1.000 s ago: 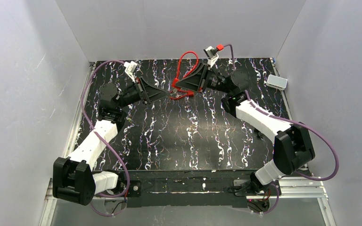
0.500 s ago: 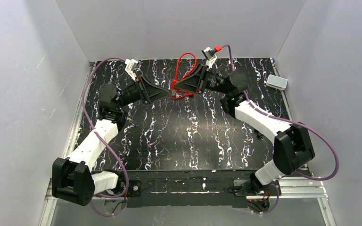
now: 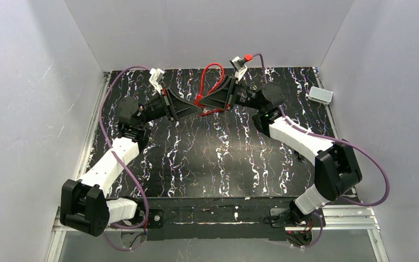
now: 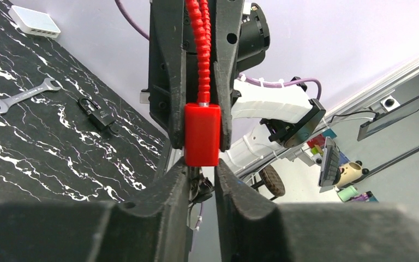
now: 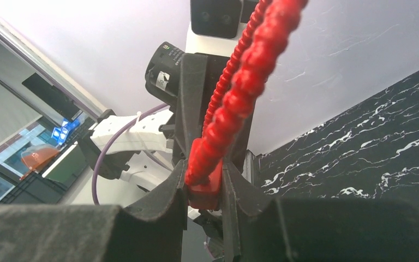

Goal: Lock with the key
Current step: Lock the lock.

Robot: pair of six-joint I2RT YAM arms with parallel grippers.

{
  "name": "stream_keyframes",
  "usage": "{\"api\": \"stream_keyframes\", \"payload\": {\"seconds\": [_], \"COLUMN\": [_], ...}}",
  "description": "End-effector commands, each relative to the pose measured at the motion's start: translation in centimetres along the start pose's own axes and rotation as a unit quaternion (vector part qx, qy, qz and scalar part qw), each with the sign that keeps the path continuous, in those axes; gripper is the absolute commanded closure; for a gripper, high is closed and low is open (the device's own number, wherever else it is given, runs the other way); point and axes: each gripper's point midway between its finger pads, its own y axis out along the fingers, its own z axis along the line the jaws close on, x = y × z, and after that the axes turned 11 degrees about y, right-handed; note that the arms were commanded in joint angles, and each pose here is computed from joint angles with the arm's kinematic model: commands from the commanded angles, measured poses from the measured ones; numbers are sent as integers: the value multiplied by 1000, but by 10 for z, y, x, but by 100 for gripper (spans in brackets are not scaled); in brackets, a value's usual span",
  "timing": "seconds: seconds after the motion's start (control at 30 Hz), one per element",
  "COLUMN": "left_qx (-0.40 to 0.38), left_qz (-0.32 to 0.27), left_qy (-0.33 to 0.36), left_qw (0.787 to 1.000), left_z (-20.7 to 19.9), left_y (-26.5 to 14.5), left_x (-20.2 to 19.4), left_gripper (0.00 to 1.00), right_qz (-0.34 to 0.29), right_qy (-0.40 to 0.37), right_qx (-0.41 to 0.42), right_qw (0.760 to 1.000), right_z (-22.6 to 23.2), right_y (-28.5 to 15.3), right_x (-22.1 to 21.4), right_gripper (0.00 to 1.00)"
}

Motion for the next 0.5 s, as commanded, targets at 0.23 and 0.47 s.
{"api": "stream_keyframes", "payload": {"seconds": [0.23,0.47], "left_qx": [-36,5], "left_qz": [-49,-29], "left_qy": [-22,-2], "left_qw": [998,1000], "left_z": [-20,-4], "left_y": [2,4], "left_x": [21,17], "left_gripper": [100,100], "right_qz": [-37,-52], "right_qy": [-30,-24], "right_qx": [85,48], "right_qw": [995,997], "right_z": [47,33], "right_y": [2,9], "right_x": [16,27], "right_gripper": [99,99]}}
